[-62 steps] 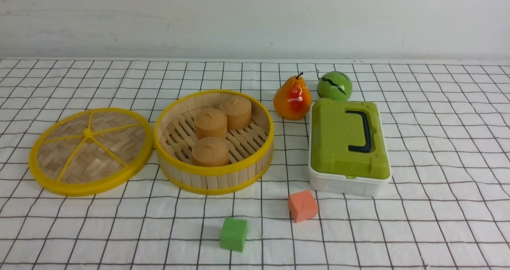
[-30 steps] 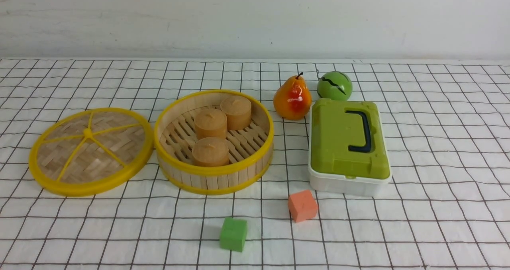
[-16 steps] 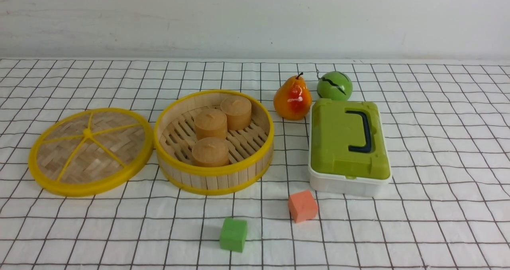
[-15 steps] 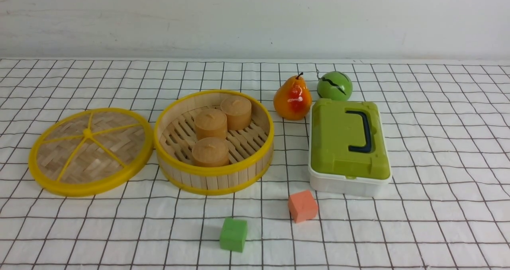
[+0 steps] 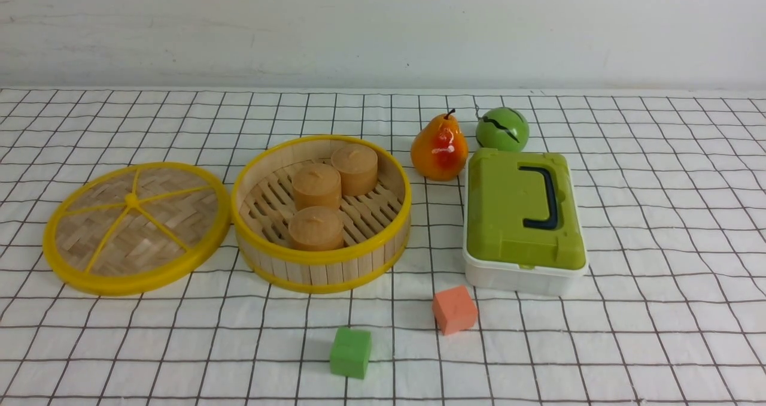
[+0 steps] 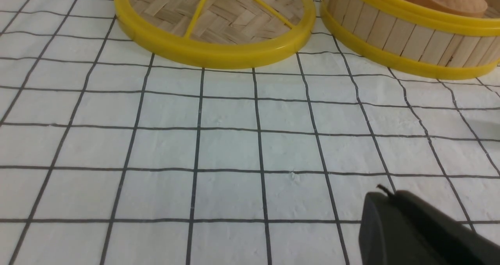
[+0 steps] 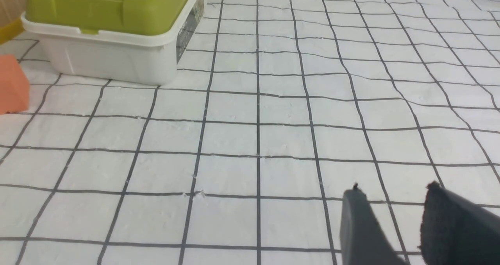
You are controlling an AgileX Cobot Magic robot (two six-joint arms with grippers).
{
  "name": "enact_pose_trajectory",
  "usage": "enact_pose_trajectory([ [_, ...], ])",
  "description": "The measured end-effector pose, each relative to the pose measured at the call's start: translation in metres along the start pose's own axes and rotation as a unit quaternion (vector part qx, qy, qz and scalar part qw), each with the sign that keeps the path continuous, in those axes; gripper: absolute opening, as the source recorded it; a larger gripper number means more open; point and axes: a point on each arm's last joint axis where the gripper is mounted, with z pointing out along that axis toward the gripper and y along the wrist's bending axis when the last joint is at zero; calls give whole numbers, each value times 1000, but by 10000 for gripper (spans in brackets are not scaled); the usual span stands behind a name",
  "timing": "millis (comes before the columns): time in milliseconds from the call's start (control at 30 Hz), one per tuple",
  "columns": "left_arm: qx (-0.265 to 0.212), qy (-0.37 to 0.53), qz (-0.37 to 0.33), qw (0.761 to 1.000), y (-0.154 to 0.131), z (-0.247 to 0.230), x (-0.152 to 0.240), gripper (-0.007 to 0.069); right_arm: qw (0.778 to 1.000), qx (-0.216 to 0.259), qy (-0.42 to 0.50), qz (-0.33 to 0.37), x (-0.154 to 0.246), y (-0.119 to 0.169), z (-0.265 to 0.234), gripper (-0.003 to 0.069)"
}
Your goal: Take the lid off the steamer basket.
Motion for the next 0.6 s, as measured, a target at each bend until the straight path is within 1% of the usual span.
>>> enact_pose_trajectory([
  [600,0,0,0,1000,0,0,0,30,1000,0,0,0,0,0,0,239],
])
